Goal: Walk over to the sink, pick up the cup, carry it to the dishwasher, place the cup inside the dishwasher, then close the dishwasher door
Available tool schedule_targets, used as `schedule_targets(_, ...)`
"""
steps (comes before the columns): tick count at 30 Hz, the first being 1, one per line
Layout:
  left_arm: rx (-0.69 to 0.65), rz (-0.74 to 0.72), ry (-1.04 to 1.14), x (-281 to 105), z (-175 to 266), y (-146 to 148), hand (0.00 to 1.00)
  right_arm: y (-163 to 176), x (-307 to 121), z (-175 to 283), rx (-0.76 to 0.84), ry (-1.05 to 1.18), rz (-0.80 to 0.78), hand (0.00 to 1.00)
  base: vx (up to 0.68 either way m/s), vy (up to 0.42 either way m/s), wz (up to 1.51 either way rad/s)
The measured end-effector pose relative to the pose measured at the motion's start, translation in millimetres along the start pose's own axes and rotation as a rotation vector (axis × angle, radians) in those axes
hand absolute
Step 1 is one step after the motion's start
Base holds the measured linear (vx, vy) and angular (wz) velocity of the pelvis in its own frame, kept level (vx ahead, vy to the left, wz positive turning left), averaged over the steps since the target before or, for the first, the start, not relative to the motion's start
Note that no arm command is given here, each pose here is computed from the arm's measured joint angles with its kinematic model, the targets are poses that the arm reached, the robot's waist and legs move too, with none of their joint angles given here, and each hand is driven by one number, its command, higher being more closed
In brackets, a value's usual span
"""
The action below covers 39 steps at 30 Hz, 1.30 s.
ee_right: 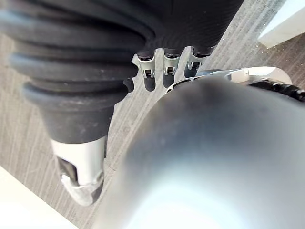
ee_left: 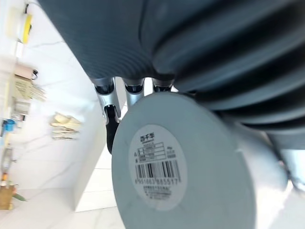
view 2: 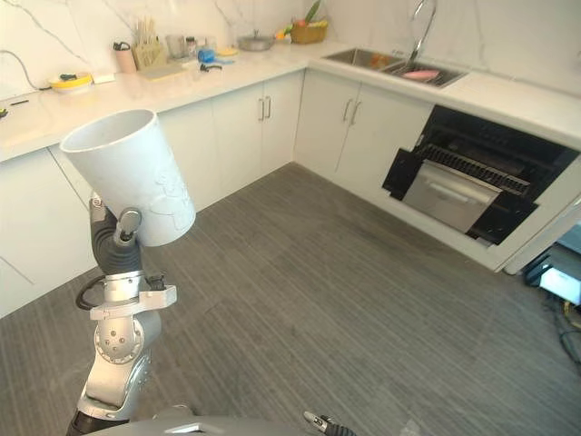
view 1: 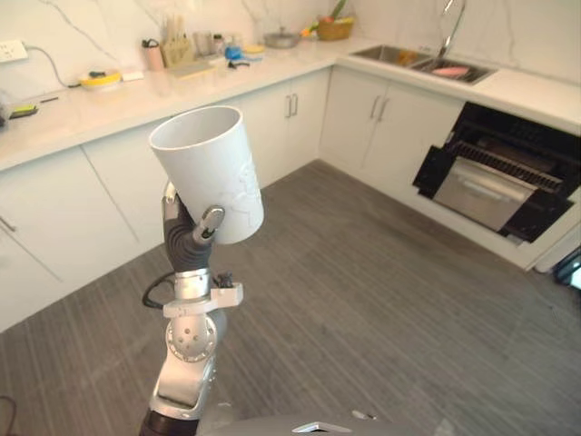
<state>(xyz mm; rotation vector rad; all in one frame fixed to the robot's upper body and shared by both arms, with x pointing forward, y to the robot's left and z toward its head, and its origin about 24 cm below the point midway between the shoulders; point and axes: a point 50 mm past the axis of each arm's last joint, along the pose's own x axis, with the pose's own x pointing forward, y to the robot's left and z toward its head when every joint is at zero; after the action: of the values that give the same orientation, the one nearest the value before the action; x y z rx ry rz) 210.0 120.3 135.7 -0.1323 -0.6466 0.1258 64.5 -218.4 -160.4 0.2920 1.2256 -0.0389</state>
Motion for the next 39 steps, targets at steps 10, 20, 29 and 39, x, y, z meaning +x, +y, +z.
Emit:
schedule_targets(10, 0.101, -0.210, 0.024, -1.8, -16.9, 1.8, 1.00, 17.1, 9.7, 8.5, 0.110, -0.041, 0.019, 0.00, 0.04, 0.045, -0.10)
schedule_targets(20, 0.109, -0.149, 0.023, 0.1, -16.7, 9.7, 1.00, 15.8, 7.8, 7.1, 0.108, -0.045, 0.019, 0.00, 0.00, 0.002, -0.09)
schedule_targets(29, 0.082, -0.034, 0.181, -23.0, -34.6, 22.3, 1.00, 2.3, -1.2, 4.9, 0.173, -0.111, -0.021, 0.00, 0.16, 0.045, 0.38)
schedule_targets(39, -0.023, -0.073, 0.201, -17.3, -38.0, 11.2, 1.00, 20.6, -0.8, 10.8, 0.307, -0.225, 0.044, 0.00, 0.28, -0.069, 0.35)
